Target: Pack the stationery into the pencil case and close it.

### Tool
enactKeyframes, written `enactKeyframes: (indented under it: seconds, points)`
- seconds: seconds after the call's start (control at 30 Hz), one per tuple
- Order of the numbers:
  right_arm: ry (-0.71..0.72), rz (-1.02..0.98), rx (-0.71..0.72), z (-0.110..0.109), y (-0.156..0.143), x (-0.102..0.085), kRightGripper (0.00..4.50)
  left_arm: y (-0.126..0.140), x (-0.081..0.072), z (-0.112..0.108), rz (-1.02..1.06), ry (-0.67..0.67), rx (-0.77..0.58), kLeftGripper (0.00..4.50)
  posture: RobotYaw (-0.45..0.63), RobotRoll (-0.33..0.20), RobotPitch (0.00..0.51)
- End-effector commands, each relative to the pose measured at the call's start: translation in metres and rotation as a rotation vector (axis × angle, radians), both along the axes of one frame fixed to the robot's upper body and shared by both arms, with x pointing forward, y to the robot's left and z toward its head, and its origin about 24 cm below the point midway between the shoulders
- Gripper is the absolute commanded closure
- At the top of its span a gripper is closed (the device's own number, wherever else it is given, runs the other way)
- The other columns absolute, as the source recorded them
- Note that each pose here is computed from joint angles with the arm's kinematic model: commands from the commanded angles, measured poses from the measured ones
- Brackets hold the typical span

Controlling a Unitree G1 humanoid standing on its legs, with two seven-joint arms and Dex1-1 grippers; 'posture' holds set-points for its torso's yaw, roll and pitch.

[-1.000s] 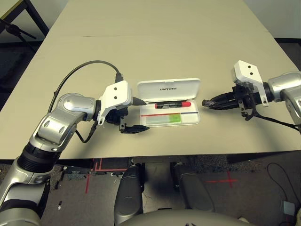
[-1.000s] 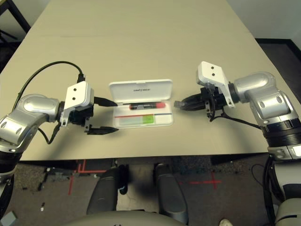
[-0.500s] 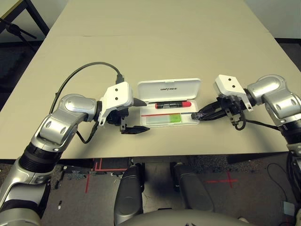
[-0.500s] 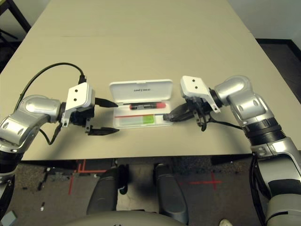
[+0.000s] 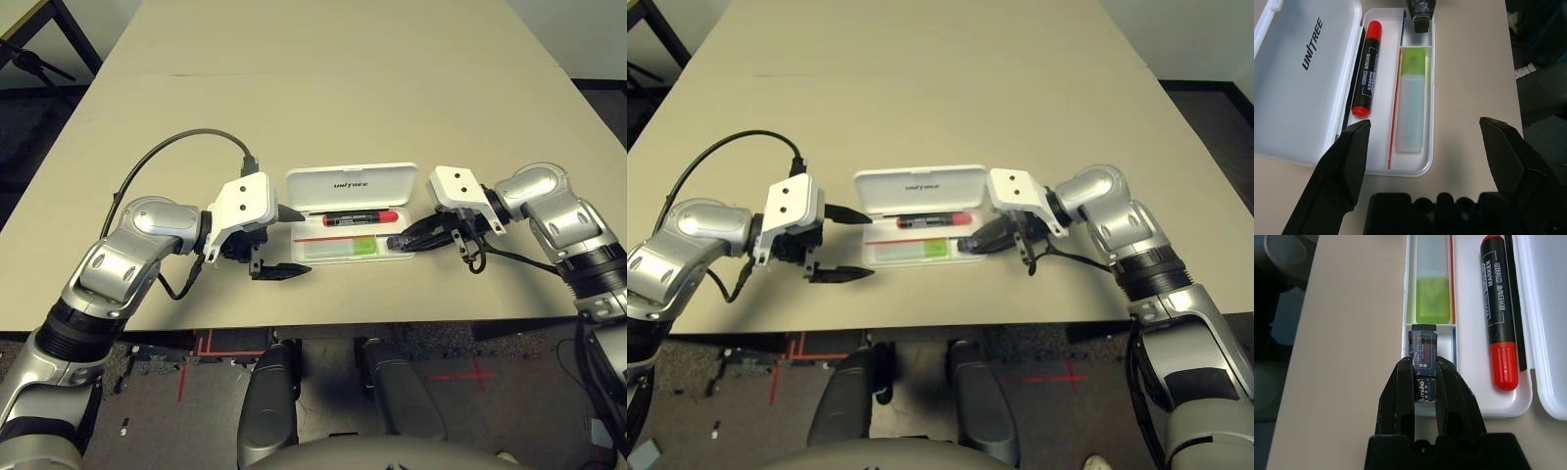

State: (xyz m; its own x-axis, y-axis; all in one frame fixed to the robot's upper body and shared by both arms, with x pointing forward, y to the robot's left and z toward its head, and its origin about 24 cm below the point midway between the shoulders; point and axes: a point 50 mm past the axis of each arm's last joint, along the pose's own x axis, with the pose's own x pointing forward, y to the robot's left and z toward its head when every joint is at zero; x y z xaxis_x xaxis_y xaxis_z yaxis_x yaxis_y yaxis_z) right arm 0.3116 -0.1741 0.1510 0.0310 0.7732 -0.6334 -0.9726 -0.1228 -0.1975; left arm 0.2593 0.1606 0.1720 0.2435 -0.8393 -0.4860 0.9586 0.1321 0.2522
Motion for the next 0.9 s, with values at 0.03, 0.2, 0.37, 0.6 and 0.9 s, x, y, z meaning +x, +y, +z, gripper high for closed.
enactKeyframes:
  seconds: [0.03, 0.2, 0.37, 0.6, 0.9]
  points:
    - [-0.004, 0.003, -0.016, -0.004, 0.001, 0.0, 3.46, 0.002, -0.001, -0.002, 0.01, 0.006, 0.009, 0.0, -0.02, 0.0, 0.213]
    - [-0.002, -0.01, 0.008, 0.001, 0.0, 0.0, 1.71, 0.003, 0.0, -0.003, 0.012, 0.008, 0.009, 0.0, -0.02, 0.0, 0.212]
    - [0.063, -0.059, 0.092, 0.012, -0.009, -0.003, 0.01, 0.004, 0.001, -0.004, 0.016, 0.011, 0.007, 0.0, -0.02, 0.0, 0.211]
    - [0.164, -0.226, 0.229, 0.023, -0.049, -0.018, 0.01, 0.009, 0.003, -0.005, 0.045, 0.021, -0.016, 0.0, -0.01, 0.0, 0.21]
    - [0.182, -0.466, 0.346, 0.015, -0.103, -0.047, 0.01, 0.014, 0.002, -0.005, 0.069, 0.029, -0.035, 0.0, -0.03, 0.0, 0.209]
